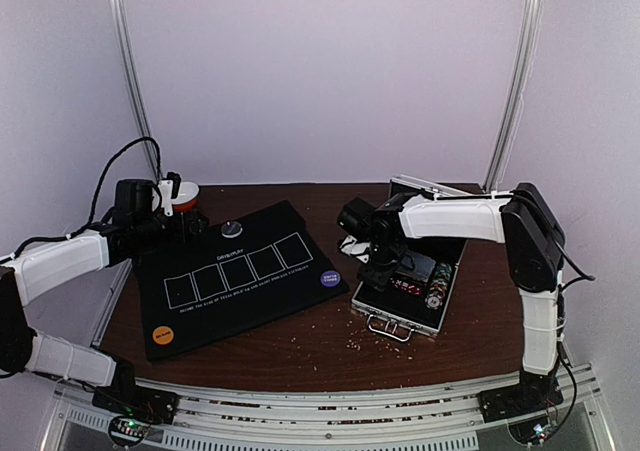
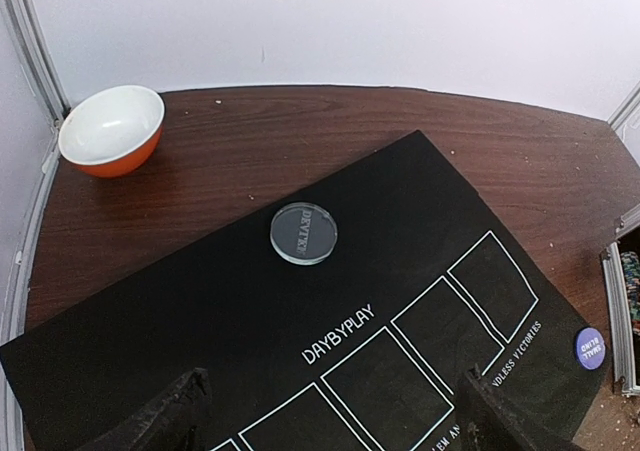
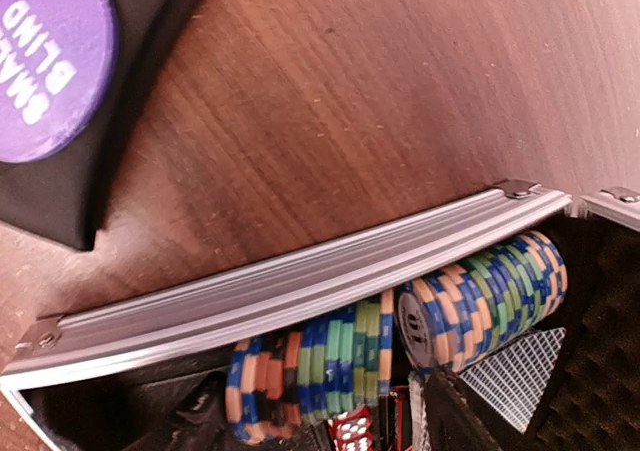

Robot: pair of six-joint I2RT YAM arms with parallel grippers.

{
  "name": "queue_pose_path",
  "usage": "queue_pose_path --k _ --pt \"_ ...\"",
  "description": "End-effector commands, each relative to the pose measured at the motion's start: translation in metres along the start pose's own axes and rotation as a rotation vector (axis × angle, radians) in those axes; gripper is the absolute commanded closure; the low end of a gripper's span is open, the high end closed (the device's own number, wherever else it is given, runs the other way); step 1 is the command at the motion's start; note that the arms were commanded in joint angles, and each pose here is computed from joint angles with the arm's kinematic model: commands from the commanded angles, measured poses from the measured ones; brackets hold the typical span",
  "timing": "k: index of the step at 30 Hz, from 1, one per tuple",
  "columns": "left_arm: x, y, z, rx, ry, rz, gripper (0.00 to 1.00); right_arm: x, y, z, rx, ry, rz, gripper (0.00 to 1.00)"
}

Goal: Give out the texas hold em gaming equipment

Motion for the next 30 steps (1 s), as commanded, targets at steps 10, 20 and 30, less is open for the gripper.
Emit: queue_pose_path --k 10,20,30 --pt "0.002 -0.004 0.001 0.01 0.002 -0.013 0.13 0.035 0.017 0.005 0.004 -0.021 0.117 0.2" --pt "0.0 -0.005 0.001 0.013 0.003 -0.019 0.13 0.034 0.009 0.009 0.004 -0.094 0.094 0.61" --pt "0.0 -0.006 0.0 0.015 0.011 -0.025 0.13 -0.011 -0.008 -0.009 0.11 -0.12 -0.017 1.0"
Point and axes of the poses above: each gripper's point midway between its finger pads, its own x axis out along the fingers, its own z axis along the line the jaws close on, y = z × x, the point moved 7 cm from there along -x, back along the fingers, and after that the axes turned 6 degrees about x, right-handed, at the moved point
